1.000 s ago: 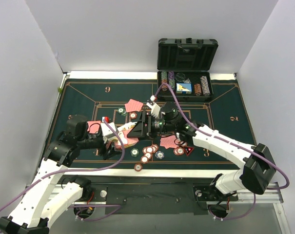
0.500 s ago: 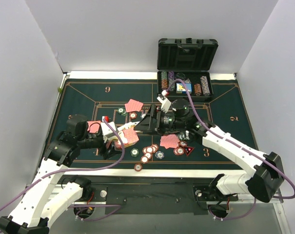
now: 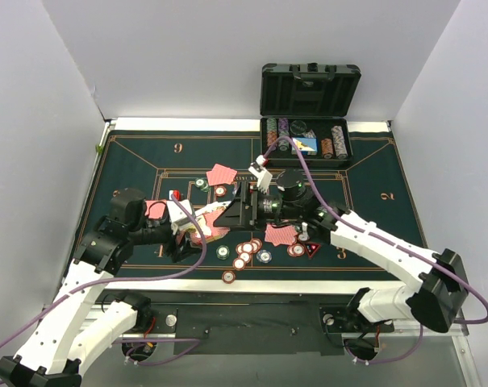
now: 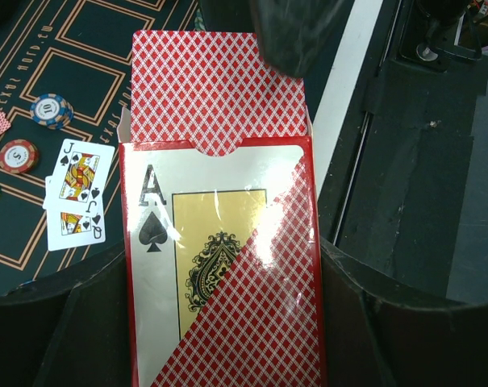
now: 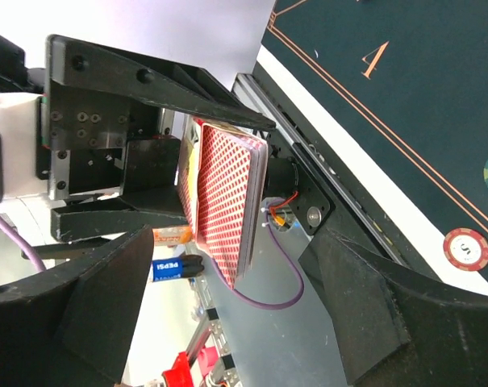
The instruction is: Distribute texas hold em gaming equipment
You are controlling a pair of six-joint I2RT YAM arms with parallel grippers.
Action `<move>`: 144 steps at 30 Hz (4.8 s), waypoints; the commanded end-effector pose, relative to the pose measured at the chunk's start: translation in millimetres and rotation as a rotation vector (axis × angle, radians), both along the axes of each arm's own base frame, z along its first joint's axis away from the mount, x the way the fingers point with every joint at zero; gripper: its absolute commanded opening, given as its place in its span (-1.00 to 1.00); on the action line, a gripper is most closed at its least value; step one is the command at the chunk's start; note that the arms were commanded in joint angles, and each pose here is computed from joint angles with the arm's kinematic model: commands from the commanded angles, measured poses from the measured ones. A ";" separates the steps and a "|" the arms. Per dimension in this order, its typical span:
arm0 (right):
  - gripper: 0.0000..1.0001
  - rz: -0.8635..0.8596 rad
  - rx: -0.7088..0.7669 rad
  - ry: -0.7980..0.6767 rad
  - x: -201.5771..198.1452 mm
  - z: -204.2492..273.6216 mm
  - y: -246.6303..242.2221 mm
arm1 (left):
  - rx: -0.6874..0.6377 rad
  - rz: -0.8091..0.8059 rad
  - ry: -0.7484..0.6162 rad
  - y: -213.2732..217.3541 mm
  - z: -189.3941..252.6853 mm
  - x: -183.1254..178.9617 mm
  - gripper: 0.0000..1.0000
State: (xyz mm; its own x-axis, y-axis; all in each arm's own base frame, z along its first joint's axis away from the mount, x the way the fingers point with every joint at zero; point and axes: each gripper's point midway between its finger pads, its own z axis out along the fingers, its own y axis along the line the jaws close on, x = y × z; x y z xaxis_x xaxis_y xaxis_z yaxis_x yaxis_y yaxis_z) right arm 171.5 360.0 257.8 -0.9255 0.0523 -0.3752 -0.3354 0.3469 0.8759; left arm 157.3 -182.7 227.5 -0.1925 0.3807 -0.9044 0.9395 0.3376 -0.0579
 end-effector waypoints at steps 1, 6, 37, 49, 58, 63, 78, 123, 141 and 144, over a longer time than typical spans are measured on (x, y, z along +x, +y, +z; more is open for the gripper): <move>0.50 0.045 0.042 -0.006 -2.5 1.0 15.2 | -0.062 -0.008 -0.087 -6.6 29.6 8.7 -1.00; 0.24 0.010 0.036 0.043 3.6 -13.0 18.1 | -0.061 -0.009 -0.086 -6.6 29.7 8.9 -1.00; -0.56 -0.153 0.049 0.030 33.3 2.1 -31.2 | -0.074 -0.005 -0.093 -7.1 34.3 8.4 -1.00; -1.00 -0.217 0.064 -0.022 48.6 31.1 -60.6 | -0.070 -0.006 -0.101 -6.1 34.1 7.8 -1.00; -1.00 -0.354 -0.241 -0.159 85.3 29.9 -111.6 | -0.069 -0.006 -0.107 -5.2 35.1 6.4 -1.00; -1.00 -0.363 -0.611 -0.229 110.5 -19.3 -119.2 | -0.076 -0.005 -0.100 -6.4 36.3 6.9 -1.00; -1.00 -0.414 -1.351 -0.372 182.7 -123.4 -105.0 | -0.073 -0.004 -0.102 -4.7 38.7 3.8 -1.00; 0.06 -0.168 -0.951 -0.142 151.6 -201.5 39.9 | -0.068 -0.001 -0.106 -3.4 38.4 3.7 -1.00; 0.84 -0.271 -0.104 -0.077 104.5 11.2 -24.1 | -0.042 0.005 -0.104 0.3 31.1 2.4 -1.00; 0.90 -0.220 -0.031 -0.050 78.9 16.2 -26.5 | -0.039 0.006 -0.100 0.4 28.5 2.9 -1.00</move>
